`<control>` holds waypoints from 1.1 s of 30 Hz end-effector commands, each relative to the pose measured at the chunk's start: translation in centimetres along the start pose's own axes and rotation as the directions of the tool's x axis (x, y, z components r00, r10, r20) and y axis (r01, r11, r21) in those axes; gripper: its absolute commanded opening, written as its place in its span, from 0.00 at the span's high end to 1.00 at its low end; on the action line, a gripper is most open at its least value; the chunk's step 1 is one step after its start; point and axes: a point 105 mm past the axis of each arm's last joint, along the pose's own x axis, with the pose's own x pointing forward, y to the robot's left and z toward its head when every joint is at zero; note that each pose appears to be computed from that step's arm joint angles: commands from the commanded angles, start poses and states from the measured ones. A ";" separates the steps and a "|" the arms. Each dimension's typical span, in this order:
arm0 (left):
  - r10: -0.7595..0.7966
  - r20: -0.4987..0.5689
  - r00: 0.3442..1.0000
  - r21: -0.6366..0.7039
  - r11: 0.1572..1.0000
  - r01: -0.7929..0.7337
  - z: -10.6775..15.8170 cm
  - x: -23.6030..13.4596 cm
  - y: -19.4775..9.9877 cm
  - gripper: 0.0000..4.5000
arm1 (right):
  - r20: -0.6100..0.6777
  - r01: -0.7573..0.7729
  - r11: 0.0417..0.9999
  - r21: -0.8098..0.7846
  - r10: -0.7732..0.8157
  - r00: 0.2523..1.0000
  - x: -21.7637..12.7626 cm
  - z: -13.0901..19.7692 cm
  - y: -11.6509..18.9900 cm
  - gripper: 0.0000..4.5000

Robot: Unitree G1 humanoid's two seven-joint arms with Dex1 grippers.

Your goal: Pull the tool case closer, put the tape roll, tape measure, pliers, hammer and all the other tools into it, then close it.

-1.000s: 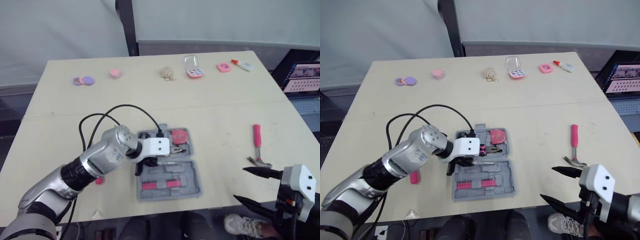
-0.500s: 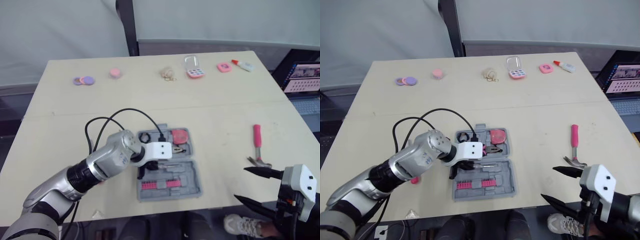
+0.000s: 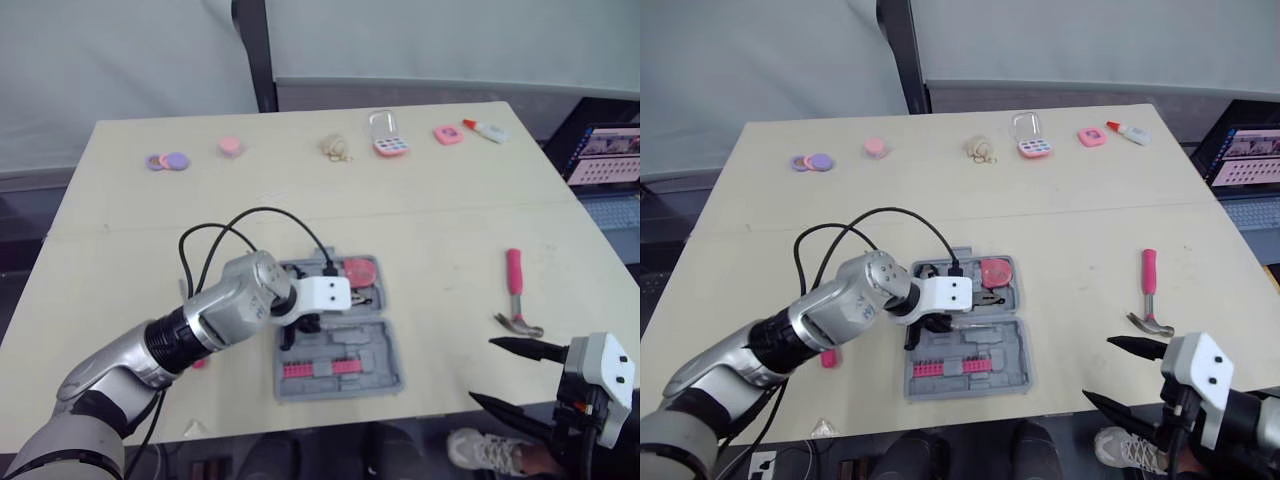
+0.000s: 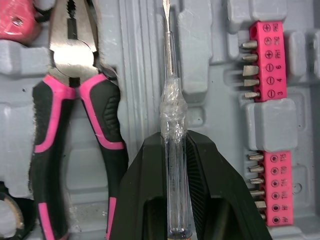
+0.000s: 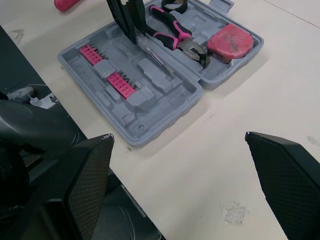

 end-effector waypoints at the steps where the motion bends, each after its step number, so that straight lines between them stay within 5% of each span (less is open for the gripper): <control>1: 0.004 -0.006 1.000 0.023 1.000 -0.004 0.3 -0.3 0.1 0.98 | 0.018 0.011 0.999 -0.053 -0.010 1.000 -0.2 1.0 0.2 0.00; 17: -0.005 -0.029 1.000 0.036 0.999 0.006 0.3 0.0 -0.2 0.98 | 0.016 0.015 0.999 -0.050 -0.014 1.000 -0.2 0.9 0.3 0.00; 22: -0.027 -0.004 1.000 -0.004 1.000 0.027 0.6 -0.7 -0.6 0.46 | 0.019 0.015 0.999 -0.049 -0.014 1.000 -0.2 0.9 0.3 0.00; 33: 0.033 0.148 0.988 -0.158 0.987 -0.010 1.8 -3.6 0.3 0.46 | 0.024 0.009 0.999 -0.053 -0.008 1.000 0.0 1.0 0.1 0.00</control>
